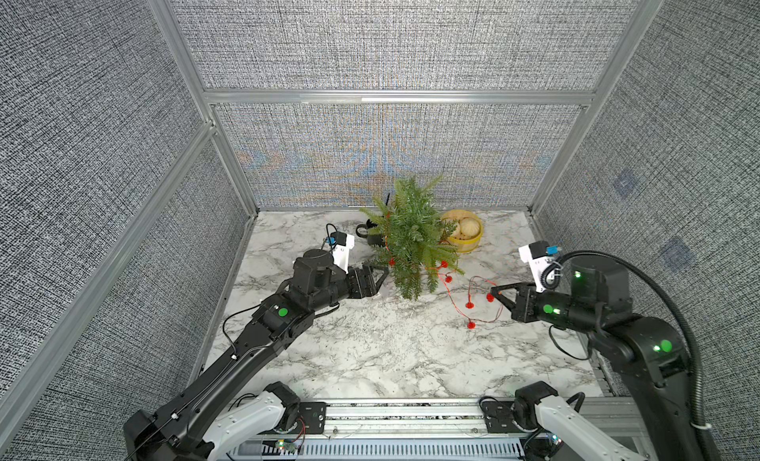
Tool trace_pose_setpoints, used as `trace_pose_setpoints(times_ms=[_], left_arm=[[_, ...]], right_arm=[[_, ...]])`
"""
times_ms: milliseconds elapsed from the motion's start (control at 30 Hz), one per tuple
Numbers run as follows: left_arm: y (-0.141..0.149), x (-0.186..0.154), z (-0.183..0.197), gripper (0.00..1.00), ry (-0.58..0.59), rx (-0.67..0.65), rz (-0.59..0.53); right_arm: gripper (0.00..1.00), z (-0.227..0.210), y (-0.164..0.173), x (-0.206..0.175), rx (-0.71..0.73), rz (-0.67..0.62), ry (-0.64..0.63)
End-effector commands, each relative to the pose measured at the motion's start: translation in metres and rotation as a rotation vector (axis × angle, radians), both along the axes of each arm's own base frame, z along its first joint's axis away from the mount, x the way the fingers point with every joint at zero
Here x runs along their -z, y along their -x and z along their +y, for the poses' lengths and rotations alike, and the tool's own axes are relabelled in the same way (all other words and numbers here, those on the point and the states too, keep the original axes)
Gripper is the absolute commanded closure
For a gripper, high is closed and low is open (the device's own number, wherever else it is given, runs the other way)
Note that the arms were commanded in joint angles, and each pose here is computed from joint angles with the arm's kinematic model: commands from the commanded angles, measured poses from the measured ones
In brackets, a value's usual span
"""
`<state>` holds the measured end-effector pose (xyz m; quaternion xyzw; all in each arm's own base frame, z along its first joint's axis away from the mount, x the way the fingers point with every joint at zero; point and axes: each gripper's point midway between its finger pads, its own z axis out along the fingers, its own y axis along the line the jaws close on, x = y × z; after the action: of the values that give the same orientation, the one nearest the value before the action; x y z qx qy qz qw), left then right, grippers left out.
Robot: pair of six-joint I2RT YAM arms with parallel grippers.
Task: Remove string lights from the small christmas tree
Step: Remove the light string from the Christmas tree.
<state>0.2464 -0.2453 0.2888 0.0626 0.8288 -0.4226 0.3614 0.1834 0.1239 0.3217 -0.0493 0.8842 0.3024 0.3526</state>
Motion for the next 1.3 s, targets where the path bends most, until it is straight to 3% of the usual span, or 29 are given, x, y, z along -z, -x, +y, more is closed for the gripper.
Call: trace_pose_setpoints(times_ms=[0, 267, 500, 633, 733, 900, 1000, 1267], left_arm=[[-0.003, -0.002, -0.004, 0.19, -0.004, 0.015, -0.031], [-0.008, 0.007, -0.007, 0.19, -0.033, 0.018, -0.023], [-0.012, 0.011, -0.009, 0.19, -0.047, 0.021, -0.021], [-0.012, 0.012, -0.008, 0.19, -0.052, 0.014, -0.024], [-0.014, 0.015, -0.007, 0.19, -0.06, 0.007, -0.019], [-0.015, 0.016, -0.009, 0.19, -0.069, 0.019, -0.016], [-0.015, 0.019, -0.009, 0.19, -0.075, 0.017, -0.011], [-0.016, 0.019, -0.006, 0.19, -0.093, 0.007, -0.025]], right_arm=[[1.0, -0.003, -0.015, 0.016, 0.044, -0.002, 0.016], [1.0, -0.008, -0.043, 0.096, 0.105, 0.115, 0.115], [1.0, -0.005, -0.056, 0.13, 0.12, 0.147, 0.115], [0.76, -0.006, -0.05, 0.146, 0.098, 0.175, 0.143], [0.63, -0.007, -0.046, 0.153, 0.098, 0.178, 0.149], [0.56, -0.01, -0.04, 0.162, 0.094, 0.201, 0.172], [0.53, 0.007, -0.036, 0.165, 0.01, 0.189, 0.144], [0.41, 0.07, -0.04, 0.176, -0.22, 0.027, 0.045]])
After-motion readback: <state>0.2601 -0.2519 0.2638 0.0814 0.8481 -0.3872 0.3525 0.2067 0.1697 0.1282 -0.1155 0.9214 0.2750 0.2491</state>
